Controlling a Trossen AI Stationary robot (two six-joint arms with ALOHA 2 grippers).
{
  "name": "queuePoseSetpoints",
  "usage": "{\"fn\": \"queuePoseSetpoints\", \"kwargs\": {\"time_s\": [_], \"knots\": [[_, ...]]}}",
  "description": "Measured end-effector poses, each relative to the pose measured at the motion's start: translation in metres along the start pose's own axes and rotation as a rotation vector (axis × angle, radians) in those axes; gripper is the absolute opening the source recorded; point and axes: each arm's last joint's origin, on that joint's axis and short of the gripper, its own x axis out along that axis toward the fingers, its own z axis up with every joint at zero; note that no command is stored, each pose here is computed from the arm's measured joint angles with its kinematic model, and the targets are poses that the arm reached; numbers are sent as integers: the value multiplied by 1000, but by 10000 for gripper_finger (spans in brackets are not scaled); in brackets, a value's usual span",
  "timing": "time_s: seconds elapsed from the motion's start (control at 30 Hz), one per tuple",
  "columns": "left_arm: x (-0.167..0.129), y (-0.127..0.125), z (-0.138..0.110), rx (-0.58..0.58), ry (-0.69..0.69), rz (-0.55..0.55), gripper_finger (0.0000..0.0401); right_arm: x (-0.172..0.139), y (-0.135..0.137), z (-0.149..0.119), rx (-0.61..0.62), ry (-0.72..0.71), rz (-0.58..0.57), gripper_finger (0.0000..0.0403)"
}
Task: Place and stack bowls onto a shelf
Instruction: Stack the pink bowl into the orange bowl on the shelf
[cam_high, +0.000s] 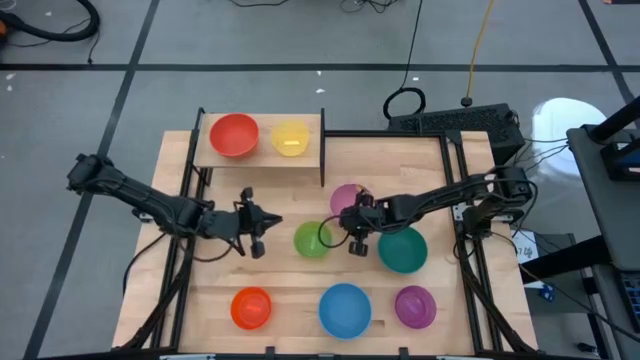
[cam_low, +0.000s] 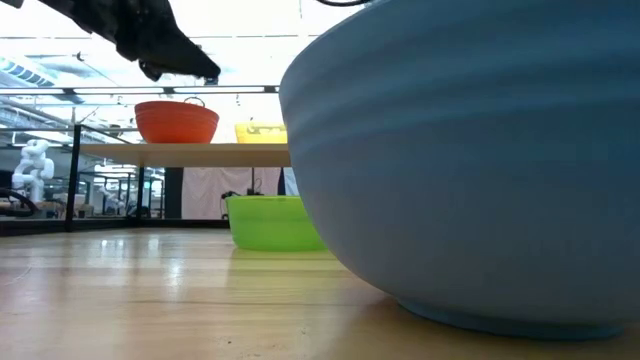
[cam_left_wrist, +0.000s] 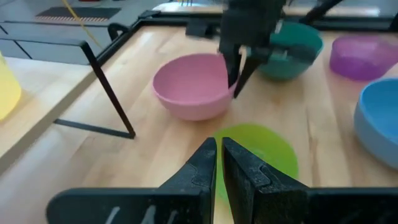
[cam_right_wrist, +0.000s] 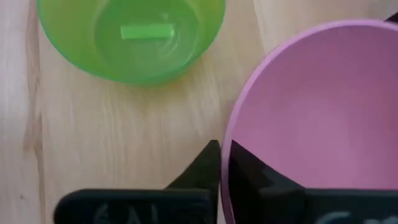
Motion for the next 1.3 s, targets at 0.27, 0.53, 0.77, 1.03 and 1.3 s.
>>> {"fn": "queuePoseSetpoints", "kwargs": {"time_s": [0.27,0.53,0.77,1.03,1.3], "knots": [[11,-5,-2,39,0,7,32,-17,9,18,2,-110,-5,4],[12,-10,5,83,-59,-81,142,-43,29,47,-85,-204,41,2],[8,-15,19,187,-98,-213,241,-67,44,70,-142,-276,247,2],[5,-25,44,329,-181,-400,229,-68,55,71,-144,-248,467,2],[26,-21,40,404,-145,-571,214,-69,71,72,-221,-288,592,2]]}}
